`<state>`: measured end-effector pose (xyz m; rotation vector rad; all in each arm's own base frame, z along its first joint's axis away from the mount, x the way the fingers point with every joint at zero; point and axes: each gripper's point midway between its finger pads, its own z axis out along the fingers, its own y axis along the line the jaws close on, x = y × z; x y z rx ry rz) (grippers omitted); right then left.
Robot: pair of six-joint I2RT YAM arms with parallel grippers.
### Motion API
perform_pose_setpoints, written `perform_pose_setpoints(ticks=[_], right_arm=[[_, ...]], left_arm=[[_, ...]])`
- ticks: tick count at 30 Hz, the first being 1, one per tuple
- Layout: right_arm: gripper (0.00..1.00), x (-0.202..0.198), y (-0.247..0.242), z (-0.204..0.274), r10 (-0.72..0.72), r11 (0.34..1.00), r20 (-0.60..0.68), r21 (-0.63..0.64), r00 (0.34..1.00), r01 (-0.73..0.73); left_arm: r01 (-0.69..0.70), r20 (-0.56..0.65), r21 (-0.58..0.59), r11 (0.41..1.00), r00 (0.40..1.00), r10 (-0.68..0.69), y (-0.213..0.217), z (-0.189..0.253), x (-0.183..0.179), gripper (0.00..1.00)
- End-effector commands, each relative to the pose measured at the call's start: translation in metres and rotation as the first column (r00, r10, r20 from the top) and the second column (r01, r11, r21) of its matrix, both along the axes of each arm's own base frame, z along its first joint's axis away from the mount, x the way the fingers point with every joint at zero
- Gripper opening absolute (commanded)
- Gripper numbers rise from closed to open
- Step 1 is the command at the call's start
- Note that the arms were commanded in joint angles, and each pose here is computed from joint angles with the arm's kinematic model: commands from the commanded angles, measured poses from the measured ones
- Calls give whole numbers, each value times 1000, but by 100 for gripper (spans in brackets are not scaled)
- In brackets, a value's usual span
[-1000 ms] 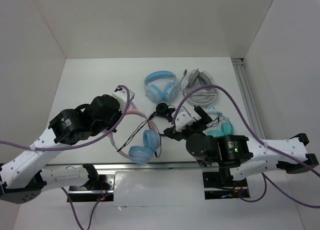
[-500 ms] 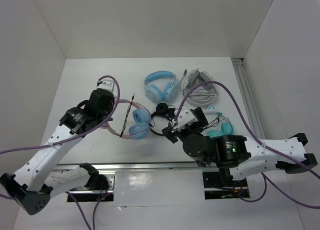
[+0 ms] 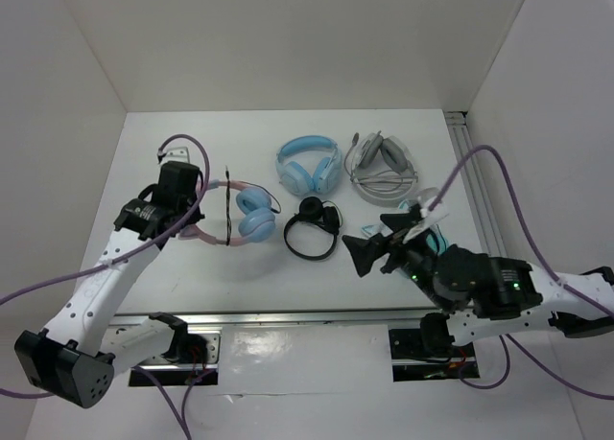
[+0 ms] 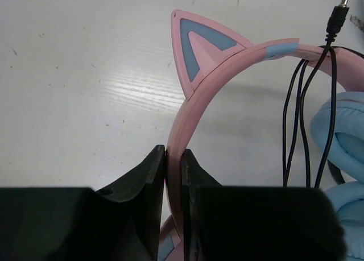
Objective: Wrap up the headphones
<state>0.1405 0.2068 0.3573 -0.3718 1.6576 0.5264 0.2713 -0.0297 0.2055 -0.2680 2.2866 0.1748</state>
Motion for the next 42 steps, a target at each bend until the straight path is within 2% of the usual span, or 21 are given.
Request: perform_pose_setpoints(ticks=[1, 6, 11, 17, 20, 24, 28, 32, 38, 41, 42], right_arm=[[100, -8, 1, 21, 63, 975, -46, 216, 997, -51], [100, -7, 6, 3, 36, 994, -69, 108, 997, -29], [100, -11, 7, 4, 76, 989, -74, 131, 994, -65], [100, -13, 6, 1, 85, 989, -81, 130, 993, -74], [100, -15, 10, -3, 104, 988, -85, 121, 991, -93], [100, -18, 13, -8, 125, 987, -90, 112, 988, -115], [100, -21, 23, -13, 145, 987, -92, 84, 985, -137], [100, -23, 31, -13, 164, 985, -83, 70, 983, -159], [100, -26, 45, -16, 203, 979, -68, 45, 977, -200], [100, -30, 50, -19, 229, 973, -75, 38, 971, -227], [100, -30, 51, -17, 229, 973, -73, 46, 971, -227]], left_arm=[[-11, 150, -140, 990, 988, 32, -10, 28, 33, 0], [-44, 127, -145, 988, 990, 63, -3, 24, 45, 0], [-145, 125, -160, 976, 978, 166, 27, 18, 51, 0], [-196, 108, -177, 965, 970, 217, 40, 12, 51, 0], [-302, 87, -163, 939, 944, 319, 61, -2, 46, 0], [-466, 31, -158, 871, 879, 476, 96, -18, 33, 0], [-642, -25, -140, 753, 763, 646, 135, -39, 9, 0], [-736, -93, -129, 665, 677, 730, 148, -61, -11, 0], [-875, -119, -96, 474, 483, 868, 169, -82, -45, 0], [-913, -101, -51, 405, 409, 907, 181, -90, -58, 0], [-913, -110, -40, 405, 407, 907, 181, -91, -58, 0]])
